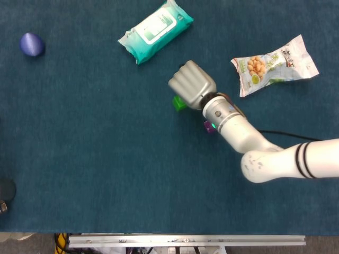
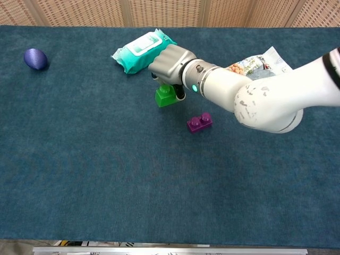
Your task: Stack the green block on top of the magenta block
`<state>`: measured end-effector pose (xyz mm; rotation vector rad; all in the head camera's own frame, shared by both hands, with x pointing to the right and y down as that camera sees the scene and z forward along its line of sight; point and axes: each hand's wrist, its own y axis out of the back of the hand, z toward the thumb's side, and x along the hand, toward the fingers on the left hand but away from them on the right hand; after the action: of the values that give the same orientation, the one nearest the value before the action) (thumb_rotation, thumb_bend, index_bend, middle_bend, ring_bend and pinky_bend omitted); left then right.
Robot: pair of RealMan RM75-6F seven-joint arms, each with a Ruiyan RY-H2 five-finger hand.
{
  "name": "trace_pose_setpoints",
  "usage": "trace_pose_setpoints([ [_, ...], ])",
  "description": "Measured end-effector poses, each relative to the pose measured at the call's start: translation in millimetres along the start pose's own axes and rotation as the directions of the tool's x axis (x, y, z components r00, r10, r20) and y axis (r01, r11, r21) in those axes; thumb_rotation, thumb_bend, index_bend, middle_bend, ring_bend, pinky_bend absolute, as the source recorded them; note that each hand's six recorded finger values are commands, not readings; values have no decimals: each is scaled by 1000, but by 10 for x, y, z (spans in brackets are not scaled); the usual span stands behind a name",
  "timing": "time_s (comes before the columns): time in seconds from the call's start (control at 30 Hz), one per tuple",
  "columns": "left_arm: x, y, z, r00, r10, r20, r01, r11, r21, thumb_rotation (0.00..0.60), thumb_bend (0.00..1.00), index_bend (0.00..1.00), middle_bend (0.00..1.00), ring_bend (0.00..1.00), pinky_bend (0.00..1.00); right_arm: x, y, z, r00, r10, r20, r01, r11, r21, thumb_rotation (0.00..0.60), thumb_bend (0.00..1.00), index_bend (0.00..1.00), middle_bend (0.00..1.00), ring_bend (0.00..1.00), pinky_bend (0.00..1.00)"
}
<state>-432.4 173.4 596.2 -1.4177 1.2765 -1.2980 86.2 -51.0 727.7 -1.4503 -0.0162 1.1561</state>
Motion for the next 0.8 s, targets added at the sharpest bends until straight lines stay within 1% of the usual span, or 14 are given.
trace_pose_setpoints([
  [0.13,9,-10,23,1000,-4,3,4,1000,3,600,292,264,279,285,179,145,76,-90,1000,14,-23,-14,1000,-1,600,282,644,501,370,475],
  [0.23,15,-13,41,1000,-4,6,4,1000,4,600,292,264,279,285,178,252,85,-134,999,37,-40,-36,999,10,600,282,645,501,370,475],
  [0.4,21,-21,64,1000,-6,12,6,1000,5,600,292,264,279,285,178,401,5,-132,995,79,-64,-76,996,48,600,282,644,501,371,475],
  [0.8,10,-20,50,1000,-6,12,6,1000,2,600,292,263,279,285,178,570,-204,-157,991,116,-65,-110,990,89,600,282,645,501,371,475],
])
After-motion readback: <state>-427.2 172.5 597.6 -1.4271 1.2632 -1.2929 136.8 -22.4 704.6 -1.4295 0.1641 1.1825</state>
